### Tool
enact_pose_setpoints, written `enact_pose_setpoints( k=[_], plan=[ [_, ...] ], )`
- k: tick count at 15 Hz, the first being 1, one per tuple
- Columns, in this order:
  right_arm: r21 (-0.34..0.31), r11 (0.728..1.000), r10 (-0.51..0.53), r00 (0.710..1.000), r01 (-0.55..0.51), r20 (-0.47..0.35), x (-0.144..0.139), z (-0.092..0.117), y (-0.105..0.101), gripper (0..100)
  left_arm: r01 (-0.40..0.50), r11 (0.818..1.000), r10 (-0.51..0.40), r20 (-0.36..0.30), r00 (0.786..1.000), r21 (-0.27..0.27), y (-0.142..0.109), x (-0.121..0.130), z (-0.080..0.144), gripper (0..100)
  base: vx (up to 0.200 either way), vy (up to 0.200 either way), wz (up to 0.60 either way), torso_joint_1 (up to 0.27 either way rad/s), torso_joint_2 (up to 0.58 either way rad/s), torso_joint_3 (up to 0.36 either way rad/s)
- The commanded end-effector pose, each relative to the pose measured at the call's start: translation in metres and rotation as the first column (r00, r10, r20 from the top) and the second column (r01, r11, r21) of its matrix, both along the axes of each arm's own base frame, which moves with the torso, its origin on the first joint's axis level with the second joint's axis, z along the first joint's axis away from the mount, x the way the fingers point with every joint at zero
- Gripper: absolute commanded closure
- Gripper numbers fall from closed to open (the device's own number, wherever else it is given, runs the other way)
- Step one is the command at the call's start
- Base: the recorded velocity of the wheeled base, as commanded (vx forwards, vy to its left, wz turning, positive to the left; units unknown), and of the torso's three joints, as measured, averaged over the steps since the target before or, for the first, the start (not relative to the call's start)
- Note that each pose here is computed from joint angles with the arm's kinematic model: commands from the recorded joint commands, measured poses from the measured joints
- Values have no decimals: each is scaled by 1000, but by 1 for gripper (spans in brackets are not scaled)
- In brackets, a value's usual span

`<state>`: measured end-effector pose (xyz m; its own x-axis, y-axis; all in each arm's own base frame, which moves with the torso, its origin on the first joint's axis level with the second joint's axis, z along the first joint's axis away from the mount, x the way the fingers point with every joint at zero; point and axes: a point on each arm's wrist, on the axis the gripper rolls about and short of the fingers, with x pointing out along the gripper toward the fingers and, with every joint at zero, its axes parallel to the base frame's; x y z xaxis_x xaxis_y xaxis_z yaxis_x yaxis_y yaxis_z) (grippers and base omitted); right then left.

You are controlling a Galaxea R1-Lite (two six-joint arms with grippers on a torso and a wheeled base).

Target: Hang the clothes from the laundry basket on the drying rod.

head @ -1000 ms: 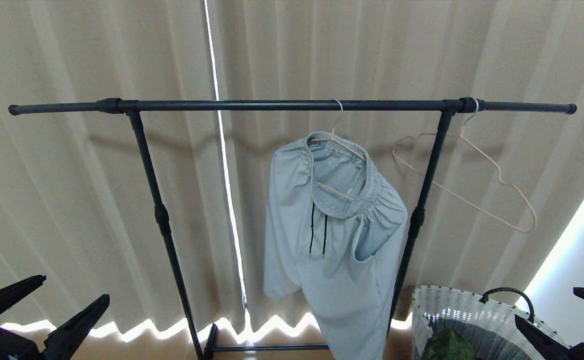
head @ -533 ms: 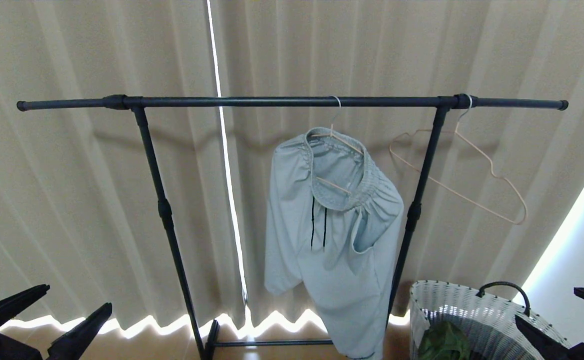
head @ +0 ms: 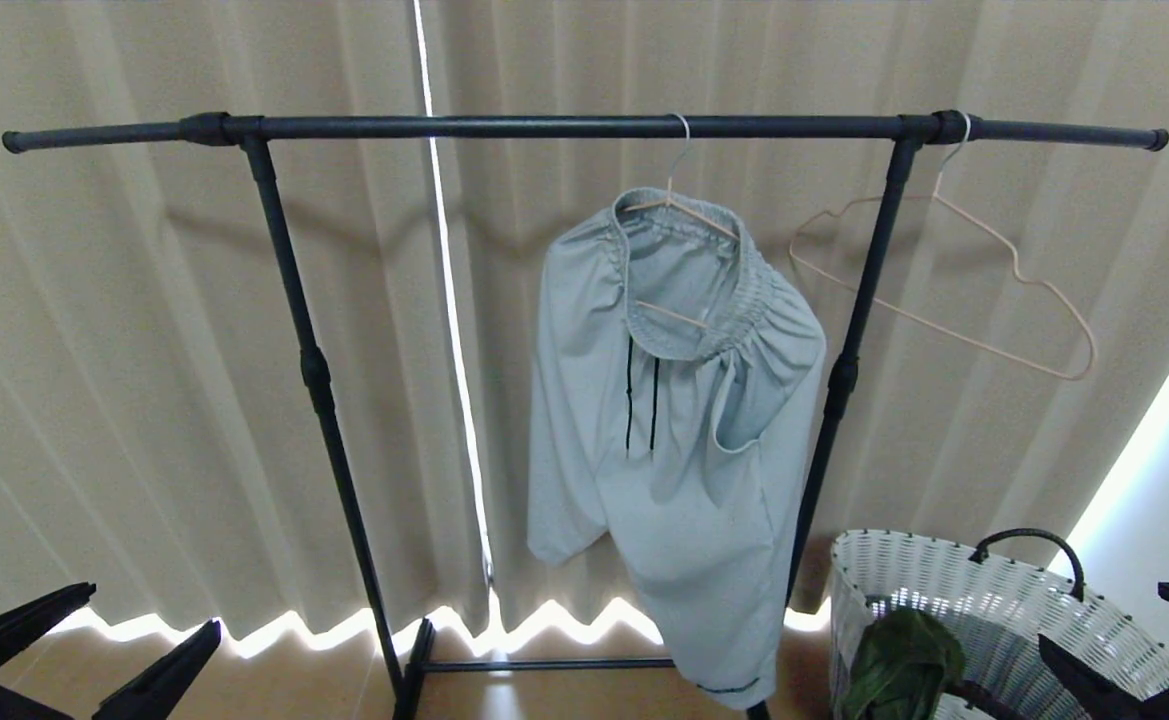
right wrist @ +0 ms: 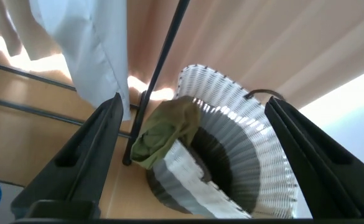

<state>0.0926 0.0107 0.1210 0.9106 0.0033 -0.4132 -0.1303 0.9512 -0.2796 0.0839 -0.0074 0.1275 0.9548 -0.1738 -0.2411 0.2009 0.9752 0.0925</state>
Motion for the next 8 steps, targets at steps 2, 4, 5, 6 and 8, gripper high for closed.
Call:
enact_pose_setpoints(
  k=[2, 4, 5, 6, 8],
  plan=[
    [0, 1000, 2, 1000, -2, -7, 0, -1, 0, 0, 39, 999, -39, 2, 999, 4, -3, 1, 1, 0, 0, 0, 0, -124, 464, 325],
    [-1, 1000, 0, 1000, -1, -9, 0, -1, 0, 0, 75, 997, -75, -8, 997, 5, -6, 0, -1, 0, 0, 0, 0, -107, 456, 339],
    [-1, 1000, 0, 1000, -1, -9, 0, -2, 0, 0, 82, 997, -82, -10, 997, 5, -7, -1, -2, 0, 0, 0, 0, -90, 456, 359],
    [-1, 1000, 0, 1000, -1, -9, 0, -2, 0, 0, 82, 997, -82, -5, 997, 4, -7, 0, 0, 0, 0, 0, 0, -90, 437, 359],
    [-1, 1000, 0, 1000, -1, -9, 0, -2, 0, 0, 80, 997, -80, 3, 997, 0, -7, 0, 1, 0, 0, 0, 0, -34, 325, 249]
  ],
)
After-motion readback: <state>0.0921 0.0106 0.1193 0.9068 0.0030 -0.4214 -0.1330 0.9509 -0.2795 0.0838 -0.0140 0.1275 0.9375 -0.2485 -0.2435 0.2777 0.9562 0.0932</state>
